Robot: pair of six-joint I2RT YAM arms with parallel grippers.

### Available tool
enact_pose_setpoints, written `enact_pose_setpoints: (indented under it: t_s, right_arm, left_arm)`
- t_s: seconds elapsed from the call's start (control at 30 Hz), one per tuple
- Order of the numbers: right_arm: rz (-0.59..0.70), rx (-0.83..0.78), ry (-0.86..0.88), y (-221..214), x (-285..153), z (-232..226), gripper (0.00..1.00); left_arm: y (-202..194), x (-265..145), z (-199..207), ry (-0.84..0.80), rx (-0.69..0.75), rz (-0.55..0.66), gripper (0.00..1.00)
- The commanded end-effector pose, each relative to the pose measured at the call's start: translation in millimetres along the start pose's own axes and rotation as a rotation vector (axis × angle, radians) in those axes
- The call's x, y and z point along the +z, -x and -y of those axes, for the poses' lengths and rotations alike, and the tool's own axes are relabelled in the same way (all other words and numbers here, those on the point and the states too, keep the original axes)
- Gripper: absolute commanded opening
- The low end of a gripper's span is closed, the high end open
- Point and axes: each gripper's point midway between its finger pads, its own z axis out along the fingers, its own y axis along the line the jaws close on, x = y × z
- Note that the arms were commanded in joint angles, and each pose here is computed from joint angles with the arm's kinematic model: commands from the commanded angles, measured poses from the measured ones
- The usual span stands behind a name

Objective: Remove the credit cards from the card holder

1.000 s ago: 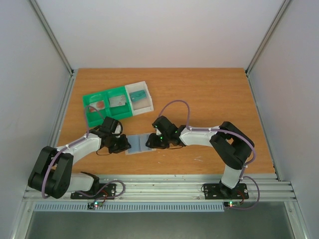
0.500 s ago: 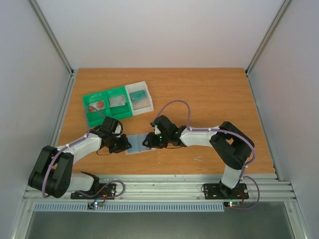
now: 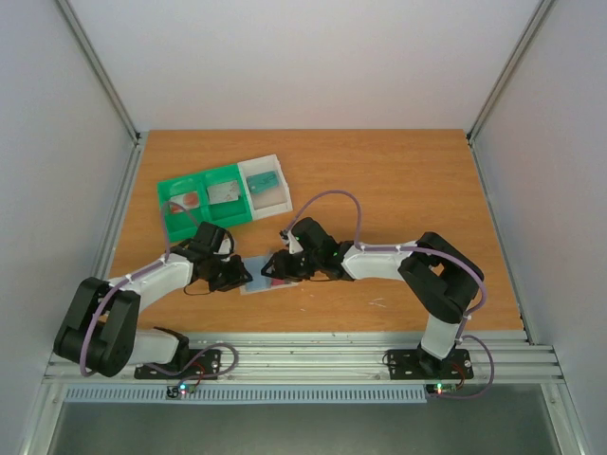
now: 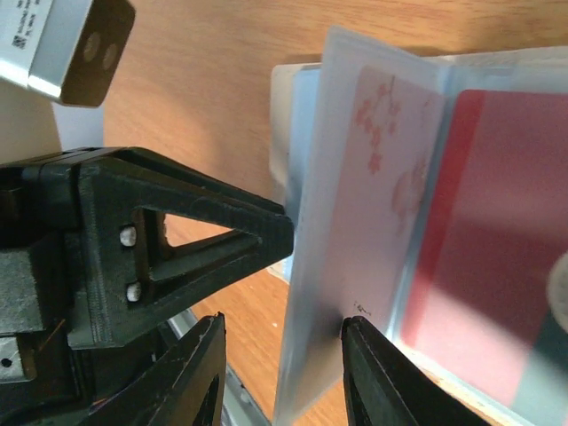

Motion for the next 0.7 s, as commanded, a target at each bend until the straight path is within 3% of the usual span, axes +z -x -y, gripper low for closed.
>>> enact_pose_setpoints:
  t_s: [0.0, 0.23, 0.4, 0.67]
  right_arm:
    - [0.001, -0.028, 0.075, -0.7, -2.1, -23.5, 0.38]
    - [-0.018, -0.012, 0.097, -2.7, 7.1, -20.4, 0.38]
    - [-0.004, -0.015, 0.077, -2.5, 6.3, -15.3, 0.35]
    - [0.037, -0.032, -0.073, 5.0, -1.8, 11.8, 0.27]
  left_arm:
    - [2.9, -1.7, 9.8, -0.051, 0.007, 0.019, 0.24]
    - [2.0, -5.8, 13.7, -0.073, -0.012, 0.027, 0.24]
    - [3.9, -17.0, 3.7, 0.003, -0.029, 0.066, 0.24]
    - [12.4, -42.3, 14.6, -0.001, -0.013, 0.144, 0.27]
